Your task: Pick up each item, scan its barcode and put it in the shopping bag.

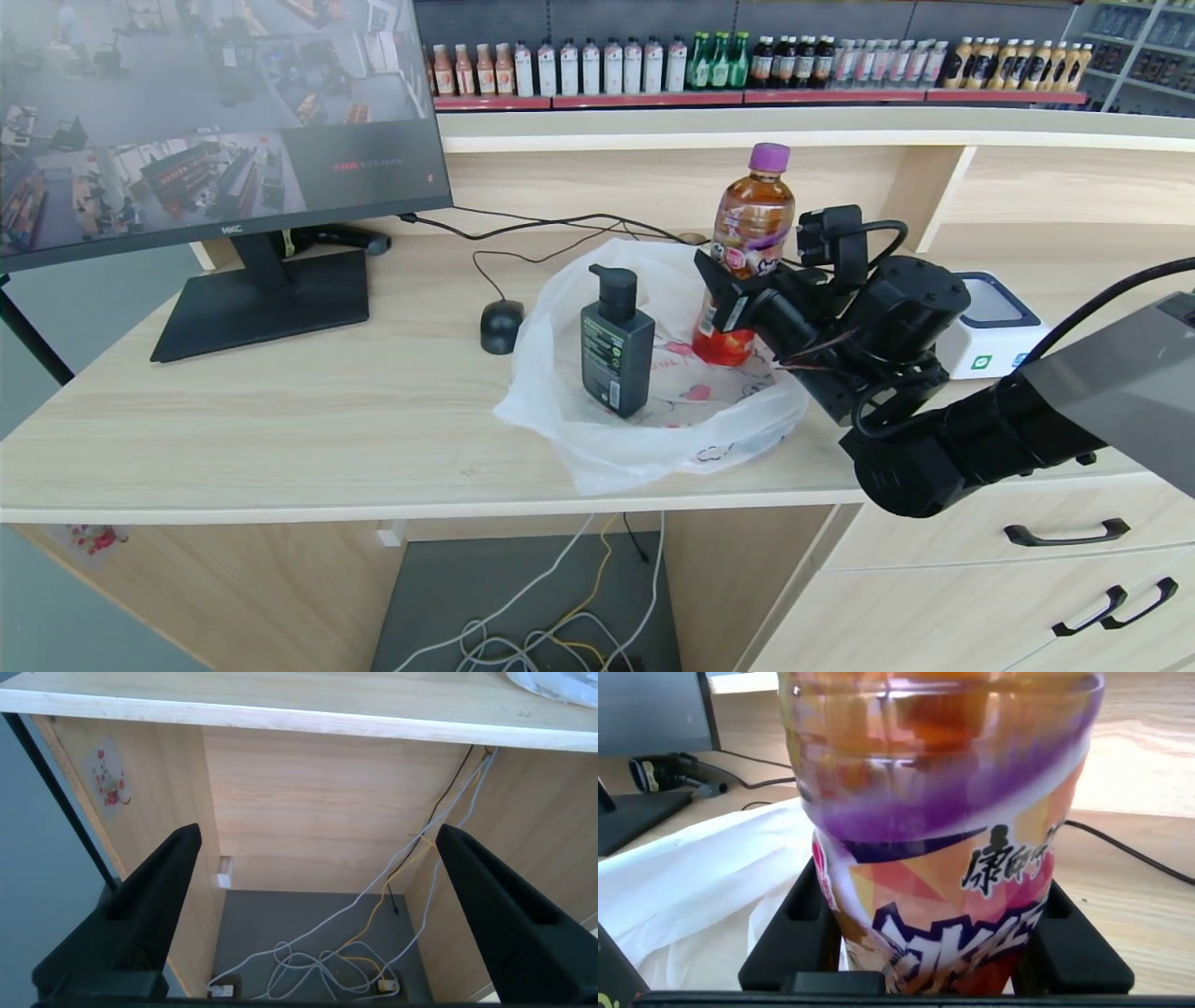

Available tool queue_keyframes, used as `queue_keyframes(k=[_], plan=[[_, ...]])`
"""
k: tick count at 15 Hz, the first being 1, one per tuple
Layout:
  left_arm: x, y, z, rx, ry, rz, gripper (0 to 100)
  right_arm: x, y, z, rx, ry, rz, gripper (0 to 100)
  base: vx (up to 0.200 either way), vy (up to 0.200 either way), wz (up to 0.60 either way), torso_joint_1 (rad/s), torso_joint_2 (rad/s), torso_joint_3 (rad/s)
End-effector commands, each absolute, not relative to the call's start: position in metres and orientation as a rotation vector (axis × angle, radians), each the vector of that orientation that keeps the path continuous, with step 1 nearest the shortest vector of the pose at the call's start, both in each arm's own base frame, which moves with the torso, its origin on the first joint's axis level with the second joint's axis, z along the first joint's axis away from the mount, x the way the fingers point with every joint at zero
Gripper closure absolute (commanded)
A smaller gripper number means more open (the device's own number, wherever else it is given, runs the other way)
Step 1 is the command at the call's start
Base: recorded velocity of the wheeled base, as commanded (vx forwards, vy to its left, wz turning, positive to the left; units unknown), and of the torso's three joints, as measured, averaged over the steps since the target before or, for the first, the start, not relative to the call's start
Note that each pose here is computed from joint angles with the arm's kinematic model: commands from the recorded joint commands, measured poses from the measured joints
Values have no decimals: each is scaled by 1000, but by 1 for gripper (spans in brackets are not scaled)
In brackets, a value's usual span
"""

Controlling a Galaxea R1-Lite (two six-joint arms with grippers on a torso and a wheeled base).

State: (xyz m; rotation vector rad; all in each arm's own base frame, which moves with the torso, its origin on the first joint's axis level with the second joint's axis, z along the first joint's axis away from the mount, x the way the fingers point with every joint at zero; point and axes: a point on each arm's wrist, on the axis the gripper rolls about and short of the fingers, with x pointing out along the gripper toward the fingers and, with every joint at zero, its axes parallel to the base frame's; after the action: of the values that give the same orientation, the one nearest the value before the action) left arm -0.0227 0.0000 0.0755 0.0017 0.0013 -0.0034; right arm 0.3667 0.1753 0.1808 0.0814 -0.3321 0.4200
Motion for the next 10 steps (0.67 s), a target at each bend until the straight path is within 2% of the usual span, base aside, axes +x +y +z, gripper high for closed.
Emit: queue_keyframes(k=[1,10], plan=[[-23,0,76,2,2,-3,0,364,177,174,82,-306,427,100,0,0,0,0,0,0],[-23,0,76,2,2,-3,0,361,178,172,106,-290,437,100,0,0,0,0,0,0]])
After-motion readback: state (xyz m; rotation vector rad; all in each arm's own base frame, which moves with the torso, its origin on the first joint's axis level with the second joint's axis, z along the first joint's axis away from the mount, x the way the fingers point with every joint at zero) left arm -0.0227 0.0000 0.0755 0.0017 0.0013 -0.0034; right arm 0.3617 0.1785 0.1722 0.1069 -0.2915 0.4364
